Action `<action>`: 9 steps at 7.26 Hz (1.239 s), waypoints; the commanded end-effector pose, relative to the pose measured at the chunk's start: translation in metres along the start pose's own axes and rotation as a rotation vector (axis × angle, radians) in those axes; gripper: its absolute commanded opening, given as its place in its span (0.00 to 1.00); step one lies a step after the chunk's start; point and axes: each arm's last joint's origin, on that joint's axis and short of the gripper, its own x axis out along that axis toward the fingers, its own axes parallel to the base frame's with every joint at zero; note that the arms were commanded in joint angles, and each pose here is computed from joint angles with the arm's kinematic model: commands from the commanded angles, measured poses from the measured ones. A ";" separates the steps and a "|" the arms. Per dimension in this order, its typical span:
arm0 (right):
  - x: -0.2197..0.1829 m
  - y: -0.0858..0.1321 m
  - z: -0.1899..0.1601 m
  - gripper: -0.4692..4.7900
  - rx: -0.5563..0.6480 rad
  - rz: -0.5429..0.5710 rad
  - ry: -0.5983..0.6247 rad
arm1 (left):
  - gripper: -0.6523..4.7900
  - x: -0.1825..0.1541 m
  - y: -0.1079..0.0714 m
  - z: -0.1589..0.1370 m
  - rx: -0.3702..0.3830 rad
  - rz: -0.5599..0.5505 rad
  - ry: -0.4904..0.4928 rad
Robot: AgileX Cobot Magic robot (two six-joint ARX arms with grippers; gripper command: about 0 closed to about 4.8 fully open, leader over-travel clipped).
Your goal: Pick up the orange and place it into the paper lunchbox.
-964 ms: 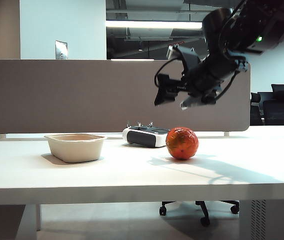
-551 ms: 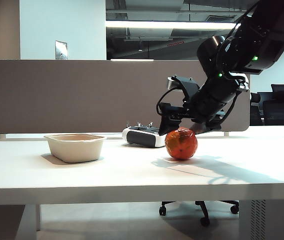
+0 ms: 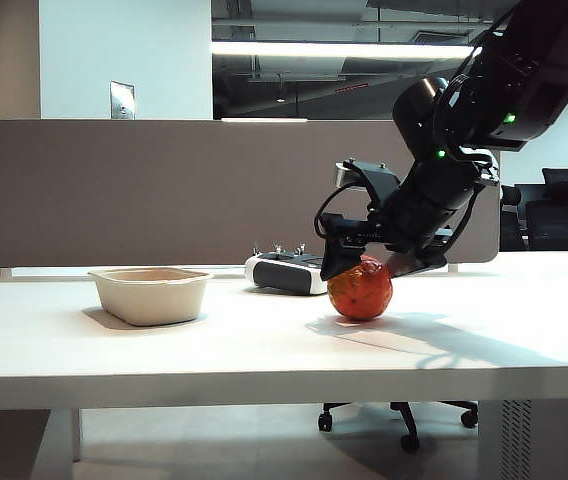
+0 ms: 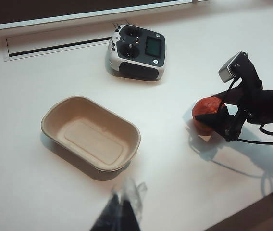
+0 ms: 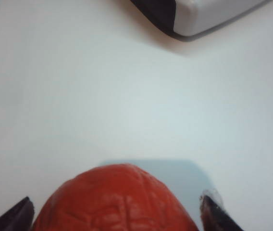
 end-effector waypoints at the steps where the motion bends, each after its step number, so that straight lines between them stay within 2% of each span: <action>1: -0.001 -0.001 0.002 1.00 -0.021 -0.013 -0.004 | 0.11 -0.001 0.000 0.002 0.010 0.001 -0.009; 3: 0.000 -0.001 -0.001 1.00 -0.021 -0.012 0.023 | 0.11 -0.001 0.000 0.000 0.008 0.001 0.004; 4: 0.000 -0.001 -0.003 0.96 -0.033 -0.011 0.036 | 0.11 -0.001 0.000 0.000 0.008 0.001 0.004; 5: 0.000 0.000 -0.003 0.72 -0.043 -0.010 0.042 | 0.11 -0.001 0.000 0.000 0.008 0.001 0.005; 8: 0.000 0.000 -0.003 0.72 -0.044 -0.011 0.038 | 0.11 -0.001 0.000 -0.003 0.010 0.010 0.034; 9: -0.021 0.026 0.027 0.72 -0.091 0.056 -0.098 | 0.11 -0.002 0.001 -0.010 0.005 0.051 0.114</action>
